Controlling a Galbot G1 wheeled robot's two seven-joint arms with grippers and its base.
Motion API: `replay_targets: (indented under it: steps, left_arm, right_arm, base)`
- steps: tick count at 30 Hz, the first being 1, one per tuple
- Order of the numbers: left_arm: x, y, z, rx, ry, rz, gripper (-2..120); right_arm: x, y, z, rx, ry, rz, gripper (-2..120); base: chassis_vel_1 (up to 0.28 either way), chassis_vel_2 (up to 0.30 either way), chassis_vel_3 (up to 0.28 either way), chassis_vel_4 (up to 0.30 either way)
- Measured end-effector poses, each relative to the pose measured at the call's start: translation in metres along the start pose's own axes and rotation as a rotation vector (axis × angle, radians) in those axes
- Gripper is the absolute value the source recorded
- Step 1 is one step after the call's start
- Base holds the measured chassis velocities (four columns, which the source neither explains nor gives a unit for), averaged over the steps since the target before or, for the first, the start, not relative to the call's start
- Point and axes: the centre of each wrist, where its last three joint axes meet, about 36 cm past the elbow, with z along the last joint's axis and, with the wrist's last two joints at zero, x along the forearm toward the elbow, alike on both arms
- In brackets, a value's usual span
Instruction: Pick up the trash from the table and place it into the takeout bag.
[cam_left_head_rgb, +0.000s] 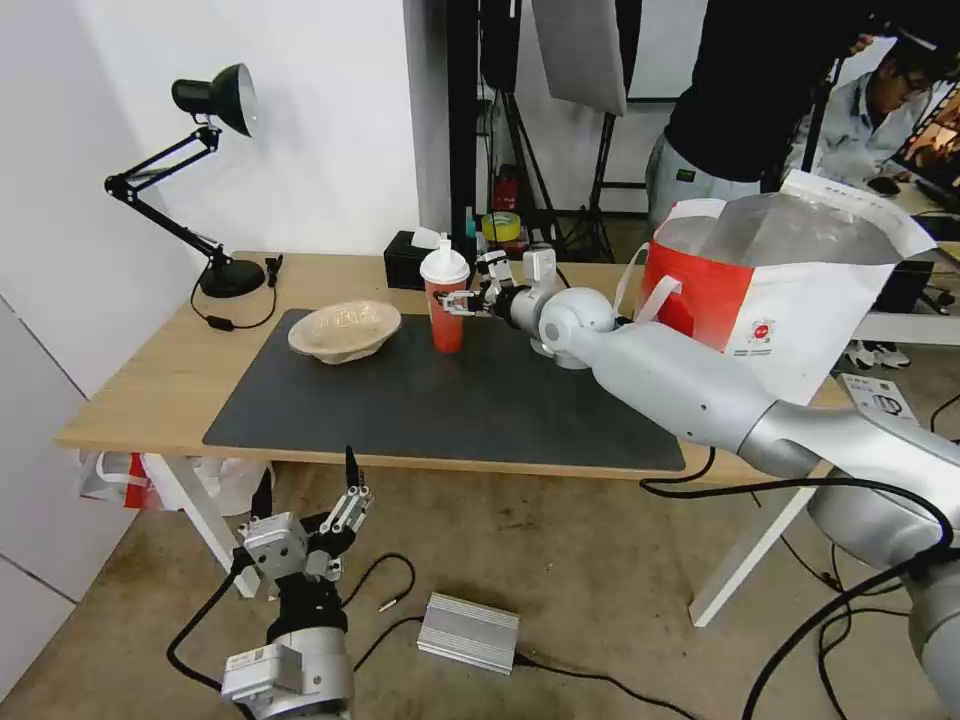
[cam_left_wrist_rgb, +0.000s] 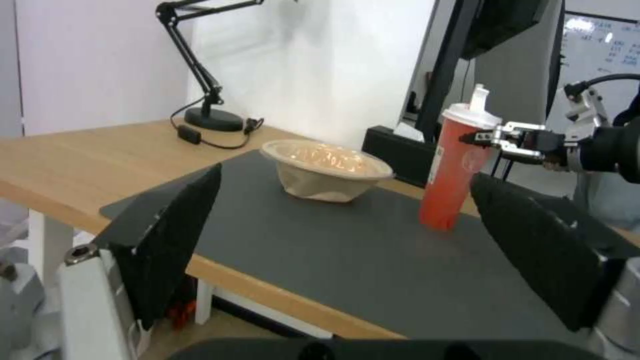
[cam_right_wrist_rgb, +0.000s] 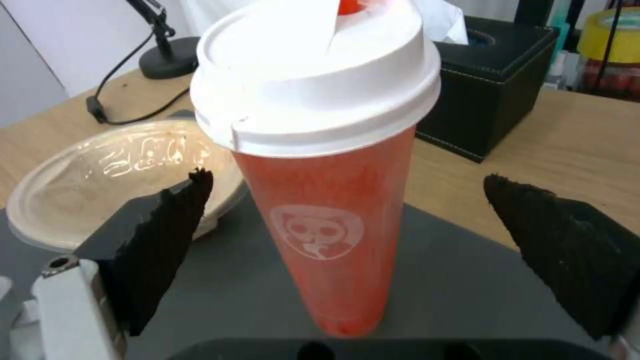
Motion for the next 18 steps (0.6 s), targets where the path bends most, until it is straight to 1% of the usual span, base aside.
replay_targets:
  steps: [18]
  left_arm:
    - [-0.002,0.001,-0.001,0.003,-0.007,0.005,100]
  right_arm:
    - [-0.016,0.003,-0.001,-0.006,0.006,0.001,100]
  base:
    - [0.0,0.0,0.0,0.0]
